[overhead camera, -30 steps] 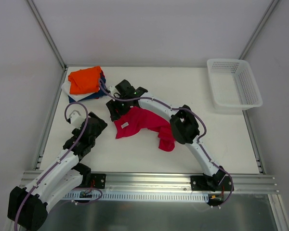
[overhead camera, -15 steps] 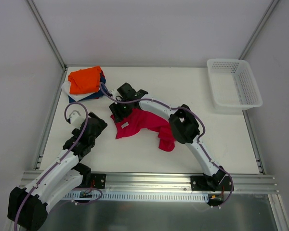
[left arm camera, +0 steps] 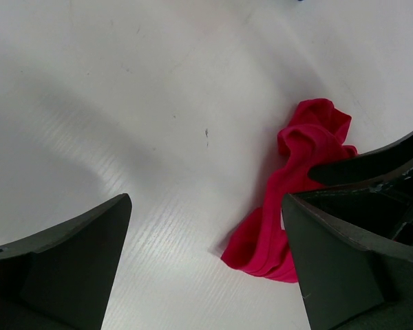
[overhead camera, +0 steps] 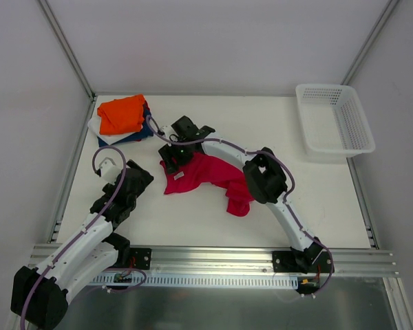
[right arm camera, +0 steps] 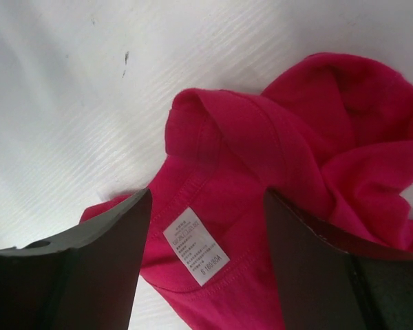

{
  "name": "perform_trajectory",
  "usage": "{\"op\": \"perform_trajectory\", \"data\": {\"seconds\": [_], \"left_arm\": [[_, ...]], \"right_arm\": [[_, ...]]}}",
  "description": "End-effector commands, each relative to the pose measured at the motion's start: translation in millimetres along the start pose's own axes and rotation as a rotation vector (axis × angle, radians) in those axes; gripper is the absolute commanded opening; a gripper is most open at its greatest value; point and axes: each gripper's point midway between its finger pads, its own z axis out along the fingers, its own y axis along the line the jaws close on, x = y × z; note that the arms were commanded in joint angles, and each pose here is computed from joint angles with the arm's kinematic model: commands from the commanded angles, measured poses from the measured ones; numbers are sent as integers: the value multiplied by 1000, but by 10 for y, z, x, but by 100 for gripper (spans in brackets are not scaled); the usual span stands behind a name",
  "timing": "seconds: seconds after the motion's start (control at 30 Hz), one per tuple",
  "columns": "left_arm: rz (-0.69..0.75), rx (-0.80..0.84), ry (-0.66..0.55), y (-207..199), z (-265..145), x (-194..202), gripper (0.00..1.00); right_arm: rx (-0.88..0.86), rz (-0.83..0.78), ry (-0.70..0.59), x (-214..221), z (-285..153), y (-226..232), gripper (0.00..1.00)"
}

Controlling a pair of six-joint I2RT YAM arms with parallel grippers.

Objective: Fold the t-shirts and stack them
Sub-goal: Flatten the tshirt out

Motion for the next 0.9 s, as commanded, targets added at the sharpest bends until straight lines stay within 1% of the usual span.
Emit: {"op": "perform_trajectory", "data": {"seconds": [0.0, 0.1, 0.27, 0.37, 0.43, 0.7, 0.87], "left_arm": [[11, -26, -6, 75, 26, 6, 92], [12, -29, -8, 81, 27, 3, 93], [14, -32, -10, 80, 30, -4, 93], [16, -32, -11, 68, 31, -14, 94], [18, -34, -12, 61, 34, -20, 94], [28, -29, -17, 33, 26, -51, 95], [33, -34, -26, 34, 28, -76, 95]], "right_arm": [[21, -89, -126, -464, -541, 132, 69], [48, -107, -143, -520, -635, 95, 70], [97, -120, -213, -754, -944, 3, 70], [127, -115, -230, -807, -1016, -92, 70], [130, -111, -228, -807, -997, -137, 70], [111, -90, -154, -567, -621, -339, 70], [105, -66, -135, -471, -545, -466, 70]]}}
